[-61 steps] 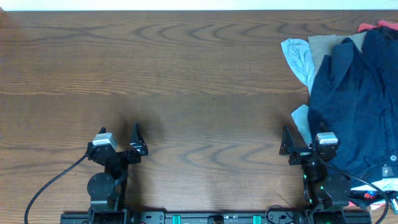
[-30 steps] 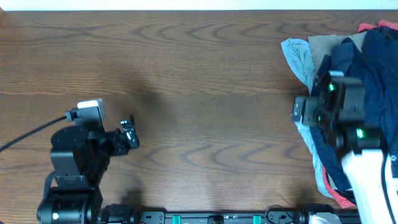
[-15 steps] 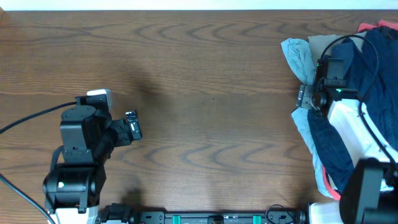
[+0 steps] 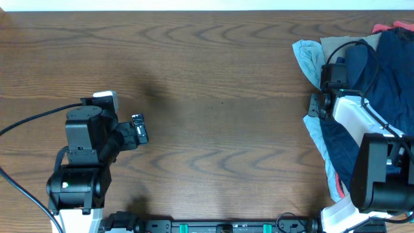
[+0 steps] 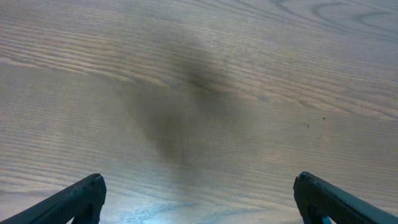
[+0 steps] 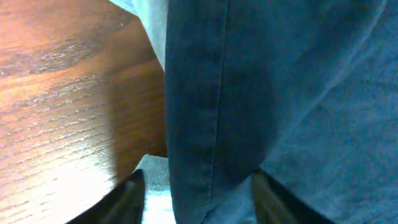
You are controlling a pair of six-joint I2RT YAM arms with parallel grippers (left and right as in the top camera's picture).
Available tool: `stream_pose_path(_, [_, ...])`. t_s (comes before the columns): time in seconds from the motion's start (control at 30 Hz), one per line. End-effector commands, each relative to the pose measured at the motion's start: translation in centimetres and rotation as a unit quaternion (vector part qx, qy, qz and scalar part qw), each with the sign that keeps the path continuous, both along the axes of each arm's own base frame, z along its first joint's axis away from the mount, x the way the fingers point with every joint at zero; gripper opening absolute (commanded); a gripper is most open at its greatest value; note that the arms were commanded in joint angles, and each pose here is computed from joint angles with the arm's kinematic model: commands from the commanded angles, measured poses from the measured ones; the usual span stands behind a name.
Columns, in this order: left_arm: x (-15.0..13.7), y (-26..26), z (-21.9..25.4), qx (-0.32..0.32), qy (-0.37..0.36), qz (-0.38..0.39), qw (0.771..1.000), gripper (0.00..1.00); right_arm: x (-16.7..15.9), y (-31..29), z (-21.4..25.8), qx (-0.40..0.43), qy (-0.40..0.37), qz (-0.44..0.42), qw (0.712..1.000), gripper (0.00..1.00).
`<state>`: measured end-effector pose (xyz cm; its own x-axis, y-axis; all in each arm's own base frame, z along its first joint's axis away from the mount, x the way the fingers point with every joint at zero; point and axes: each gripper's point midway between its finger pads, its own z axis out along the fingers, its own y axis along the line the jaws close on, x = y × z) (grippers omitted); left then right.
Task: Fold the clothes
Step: 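Reach the right gripper into the clothes pile and grasp the navy shorts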
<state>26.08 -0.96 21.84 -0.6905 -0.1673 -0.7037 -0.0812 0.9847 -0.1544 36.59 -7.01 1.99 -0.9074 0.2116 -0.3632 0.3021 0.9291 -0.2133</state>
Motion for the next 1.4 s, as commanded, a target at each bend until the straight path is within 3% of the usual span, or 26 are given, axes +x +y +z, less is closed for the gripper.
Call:
stream_pose_path(0.0, [0.1, 0.0, 0.5, 0.001, -0.007, -0.003, 1.000, 0.98, 0.3, -0.9, 0.3, -0.008, -0.005, -0.016, 1.000, 0.33])
stream_pose_path(0.1, [0.1, 0.0, 0.5, 0.001, -0.007, -0.003, 1.000, 0.98, 0.0, -0.9, 0.2, -0.008, 0.000, -0.016, 1.000, 0.01])
stream_pose_path(0.3, [0.1, 0.0, 0.5, 0.001, -0.007, -0.003, 1.000, 0.98, 0.0, -0.3, 2.1, 0.008, -0.014, -0.009, 1.000, 0.01])
stream_pose_path(0.5, [0.1, 0.0, 0.6, 0.001, -0.007, -0.003, 1.000, 0.98, 0.3, 5.7, 8.6, 0.146, -0.076, 0.092, 0.982, 0.01])
stream_pose_path(0.67, [0.1, 0.0, 0.5, 0.001, -0.007, -0.003, 1.000, 0.98, -0.4, 14.4, 16.5, 0.289, -0.174, 0.224, 0.914, 0.01])
stream_pose_path(0.8, [0.2, 0.0, 0.6, 0.001, -0.008, -0.003, 1.000, 0.98, -0.6, 20.1, 20.9, 0.334, -0.232, 0.290, 0.866, 0.01])
stream_pose_path(0.93, [0.7, 0.0, 0.7, 0.001, -0.012, -0.003, 1.000, 0.98, -1.1, 26.0, 22.2, 0.350, -0.249, 0.359, 0.828, 0.02])
stream_pose_path(0.97, [0.8, 0.0, 0.7, 0.001, -0.014, -0.003, 1.000, 0.98, -1.2, 27.5, 22.1, 0.352, -0.248, 0.376, 0.821, 0.05])
stream_pose_path(1.0, [1.0, 0.0, 0.7, 0.001, -0.014, -0.003, 1.000, 0.98, -1.4, 28.8, 21.8, 0.353, -0.246, 0.384, 0.817, 0.16])
stream_pose_path(1.03, [1.2, 0.0, 0.6, 0.001, -0.014, -0.003, 1.000, 0.98, -1.4, 29.6, 21.3, 0.351, -0.242, 0.385, 0.819, 0.39])
stream_pose_path(1.07, [1.3, 0.0, 0.5, 0.001, -0.012, -0.003, 1.000, 0.98, -1.3, 30.2, 20.6, 0.341, -0.237, 0.384, 0.825, 0.56])
stream_pose_path(1.13, [1.6, 0.0, 0.1, -0.001, -0.004, -0.001, 1.000, 0.98, -0.9, 30.0, 19.2, 0.310, -0.229, 0.367, 0.847, 0.89])
stream_pose_path(1.17, [1.7, 0.0, -0.1, -0.005, 0.000, 0.003, 1.000, 0.98, -0.8, 29.4, 18.6, 0.295, -0.224, 0.349, 0.861, 0.99])
stream_pose_path(1.37, [1.8, -0.9, -1.7, -0.081, 0.041, 0.042, 0.995, 0.98, -0.7, 22.1, 15.5, 0.170, -0.182, 0.239, 0.939, 0.99])
